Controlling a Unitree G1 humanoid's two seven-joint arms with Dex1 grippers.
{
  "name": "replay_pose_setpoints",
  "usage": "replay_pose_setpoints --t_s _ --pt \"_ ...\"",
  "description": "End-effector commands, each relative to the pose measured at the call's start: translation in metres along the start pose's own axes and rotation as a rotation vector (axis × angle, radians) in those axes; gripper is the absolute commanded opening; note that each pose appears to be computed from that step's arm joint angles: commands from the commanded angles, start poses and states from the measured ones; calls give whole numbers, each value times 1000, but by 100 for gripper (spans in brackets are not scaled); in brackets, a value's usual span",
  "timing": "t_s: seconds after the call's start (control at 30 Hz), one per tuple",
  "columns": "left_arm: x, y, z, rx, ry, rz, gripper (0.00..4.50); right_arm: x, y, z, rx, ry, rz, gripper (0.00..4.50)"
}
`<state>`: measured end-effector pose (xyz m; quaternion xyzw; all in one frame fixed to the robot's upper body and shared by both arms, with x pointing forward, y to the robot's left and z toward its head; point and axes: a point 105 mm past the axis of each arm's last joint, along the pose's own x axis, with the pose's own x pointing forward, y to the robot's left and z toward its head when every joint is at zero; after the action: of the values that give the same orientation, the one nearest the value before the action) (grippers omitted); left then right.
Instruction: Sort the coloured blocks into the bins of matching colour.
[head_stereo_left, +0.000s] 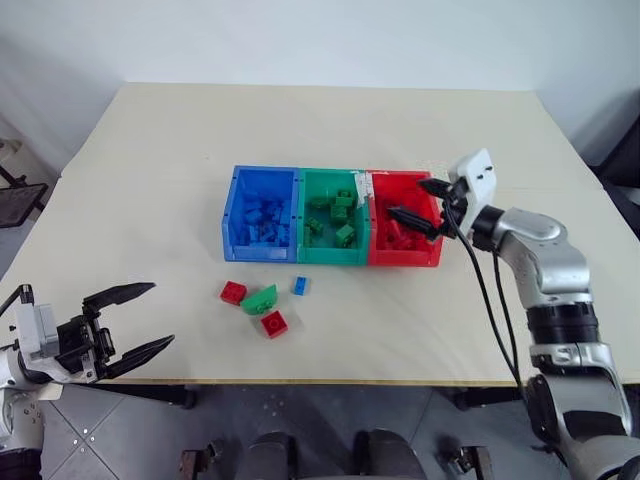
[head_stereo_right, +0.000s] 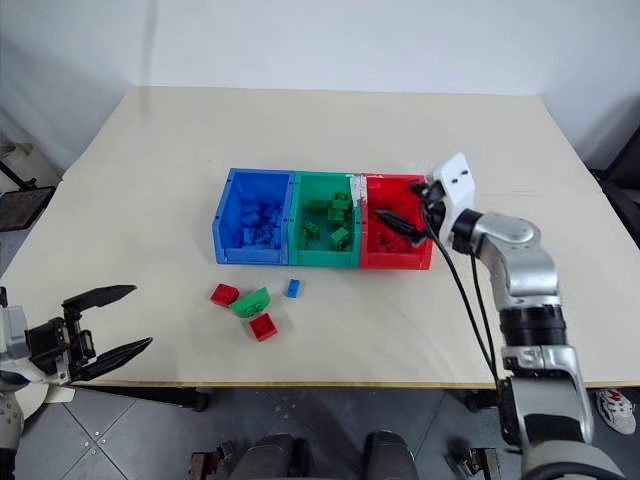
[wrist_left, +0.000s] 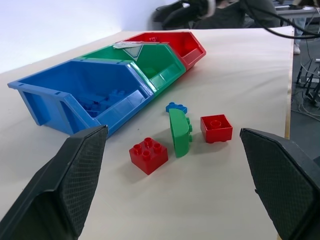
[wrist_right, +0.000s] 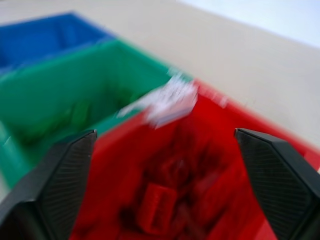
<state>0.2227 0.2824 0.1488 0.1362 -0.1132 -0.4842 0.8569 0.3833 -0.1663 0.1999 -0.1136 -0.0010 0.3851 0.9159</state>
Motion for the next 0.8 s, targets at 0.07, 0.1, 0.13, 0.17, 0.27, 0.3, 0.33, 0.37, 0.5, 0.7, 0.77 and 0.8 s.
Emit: replay_pose_setpoints --t_s 0.07,0.1,0.13,0.17,0.27,0.3,0.33,0.37,0.5,0.7,0.77,0.8 --pt "2 4 2 18 -6 -7 450 -35 25 11 -77 -36 186 447" --pt "3 5 2 18 -8 -10 450 -45 29 5 -82 -7 218 447" --pt "3 5 2 18 -10 -11 450 -50 31 1 -84 13 236 447" --pt "4 6 2 18 -10 -14 450 -62 30 -8 -91 46 244 447" --pt "3 10 2 18 -9 -16 450 -94 34 -19 -98 70 317 447" --pt "3 10 2 18 -9 -16 450 -104 36 -18 -98 61 348 447" --pt "2 11 3 18 -9 -16 450 -110 38 -18 -99 55 367 447" --pt "0 11 3 17 -7 -15 450 -118 39 -23 -143 93 390 447" --pt "-12 13 2 4 18 2 450 -165 31 -32 -205 263 468 447" --pt "-22 12 0 -13 24 10 450 -184 35 -23 -207 268 521 447" --pt "-22 12 0 -16 20 9 450 -180 39 -18 -197 234 540 447" --pt "-21 11 1 -14 16 2 450 -175 43 -18 -188 216 556 447"
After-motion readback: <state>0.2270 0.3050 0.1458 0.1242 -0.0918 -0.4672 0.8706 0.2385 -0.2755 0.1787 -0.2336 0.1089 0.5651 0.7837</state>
